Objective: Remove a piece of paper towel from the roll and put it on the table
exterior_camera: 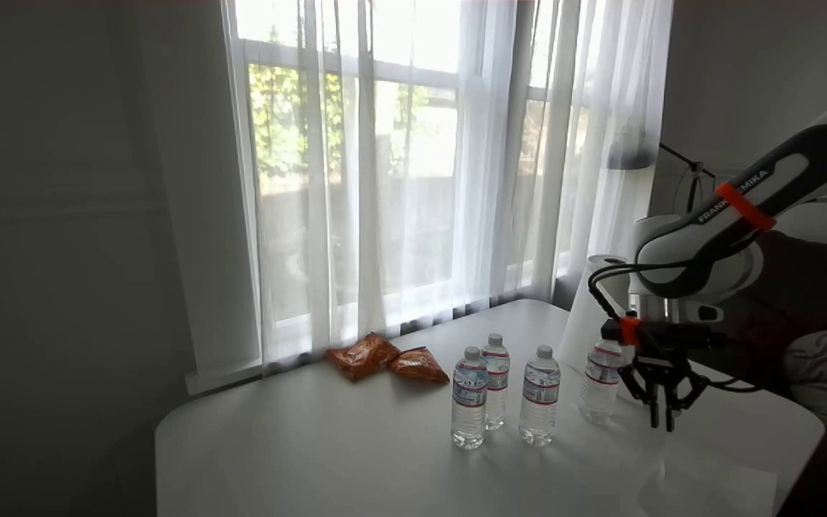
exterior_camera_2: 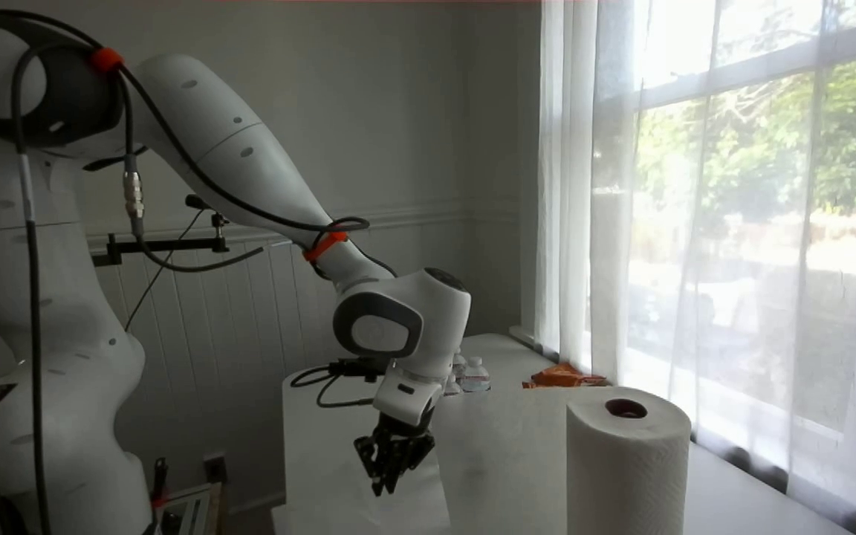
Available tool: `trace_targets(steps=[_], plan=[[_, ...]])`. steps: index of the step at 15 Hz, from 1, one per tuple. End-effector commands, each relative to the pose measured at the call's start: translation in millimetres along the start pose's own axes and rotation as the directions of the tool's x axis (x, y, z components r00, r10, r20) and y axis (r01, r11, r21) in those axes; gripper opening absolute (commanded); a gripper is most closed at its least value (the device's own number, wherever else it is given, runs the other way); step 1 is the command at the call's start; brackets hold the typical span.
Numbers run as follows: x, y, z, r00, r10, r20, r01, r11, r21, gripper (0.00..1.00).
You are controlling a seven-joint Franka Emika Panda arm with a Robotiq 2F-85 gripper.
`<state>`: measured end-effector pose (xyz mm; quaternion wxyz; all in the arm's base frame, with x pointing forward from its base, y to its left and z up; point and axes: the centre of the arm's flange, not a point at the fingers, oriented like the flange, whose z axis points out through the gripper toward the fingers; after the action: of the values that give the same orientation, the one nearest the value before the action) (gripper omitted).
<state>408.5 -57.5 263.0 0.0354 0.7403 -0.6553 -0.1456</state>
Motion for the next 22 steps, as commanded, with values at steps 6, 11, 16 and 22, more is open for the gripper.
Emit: trace_targets(steps=[6, 11, 16, 22], plan=[[11.4, 18.4, -45.3, 0.999, -0.048, -0.002, 0.048, 0.984, 0.169, 0.88], [30.0, 45.4, -82.2, 0.947, -0.318, -0.043, 0.319, 0.923, 0.215, 1.00], [49.4, 73.3, -115.1, 0.826, -0.553, -0.107, 0.562, 0.796, 0.224, 1.00], [70.7, 101.4, -146.5, 0.603, -0.788, -0.123, 0.795, 0.581, 0.174, 1.00]])
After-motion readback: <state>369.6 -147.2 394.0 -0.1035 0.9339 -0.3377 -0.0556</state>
